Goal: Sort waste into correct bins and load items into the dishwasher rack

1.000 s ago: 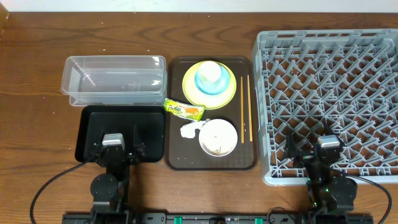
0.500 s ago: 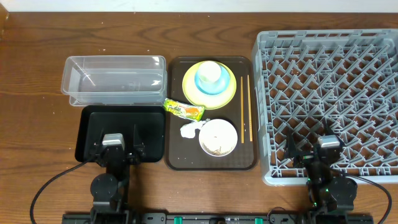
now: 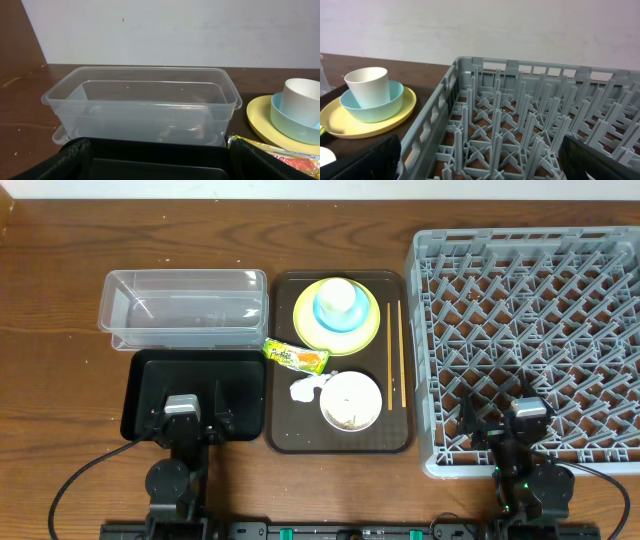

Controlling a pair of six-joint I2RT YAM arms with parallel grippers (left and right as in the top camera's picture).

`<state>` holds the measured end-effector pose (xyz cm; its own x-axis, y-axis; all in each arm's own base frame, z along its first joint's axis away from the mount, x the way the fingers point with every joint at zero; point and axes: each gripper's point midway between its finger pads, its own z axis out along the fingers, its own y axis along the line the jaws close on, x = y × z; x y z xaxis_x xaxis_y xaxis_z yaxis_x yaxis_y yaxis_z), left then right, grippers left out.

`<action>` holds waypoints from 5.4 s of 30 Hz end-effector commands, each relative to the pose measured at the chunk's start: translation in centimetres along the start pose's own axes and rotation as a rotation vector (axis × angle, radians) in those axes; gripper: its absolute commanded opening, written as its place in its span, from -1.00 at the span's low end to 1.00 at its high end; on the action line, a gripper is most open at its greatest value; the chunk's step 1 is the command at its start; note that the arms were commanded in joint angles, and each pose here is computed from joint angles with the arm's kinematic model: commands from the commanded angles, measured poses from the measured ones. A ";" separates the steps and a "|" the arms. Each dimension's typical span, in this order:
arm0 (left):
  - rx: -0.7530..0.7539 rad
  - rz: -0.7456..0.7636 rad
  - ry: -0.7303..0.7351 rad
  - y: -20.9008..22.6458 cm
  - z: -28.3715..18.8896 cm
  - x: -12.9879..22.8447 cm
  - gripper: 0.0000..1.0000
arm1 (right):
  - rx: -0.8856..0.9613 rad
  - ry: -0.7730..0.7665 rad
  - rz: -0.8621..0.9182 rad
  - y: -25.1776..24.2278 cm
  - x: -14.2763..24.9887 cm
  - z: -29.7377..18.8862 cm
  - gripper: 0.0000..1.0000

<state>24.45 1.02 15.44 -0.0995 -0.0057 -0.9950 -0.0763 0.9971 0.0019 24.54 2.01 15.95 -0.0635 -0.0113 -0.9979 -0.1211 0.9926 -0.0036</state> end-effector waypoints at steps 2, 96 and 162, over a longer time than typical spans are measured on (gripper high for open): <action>-0.034 0.021 0.056 0.6 0.1 1.7 0.81 | -0.008 0.005 -0.008 0.2 0.1 0.0 0.98; 0.174 -0.048 1.126 -15.6 2.8 7.1 -0.19 | -0.008 0.009 -0.008 0.2 0.2 0.0 0.98; 0.213 -0.074 0.910 -15.4 2.2 0.7 -0.88 | -0.008 0.009 -0.008 0.2 0.2 0.0 0.98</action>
<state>27.27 -15.00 11.38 -0.8884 0.0075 -0.4590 0.0792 0.9874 -0.1370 24.55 2.01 15.92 -0.0647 -0.0113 -0.9978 -0.1211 0.9926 -0.0034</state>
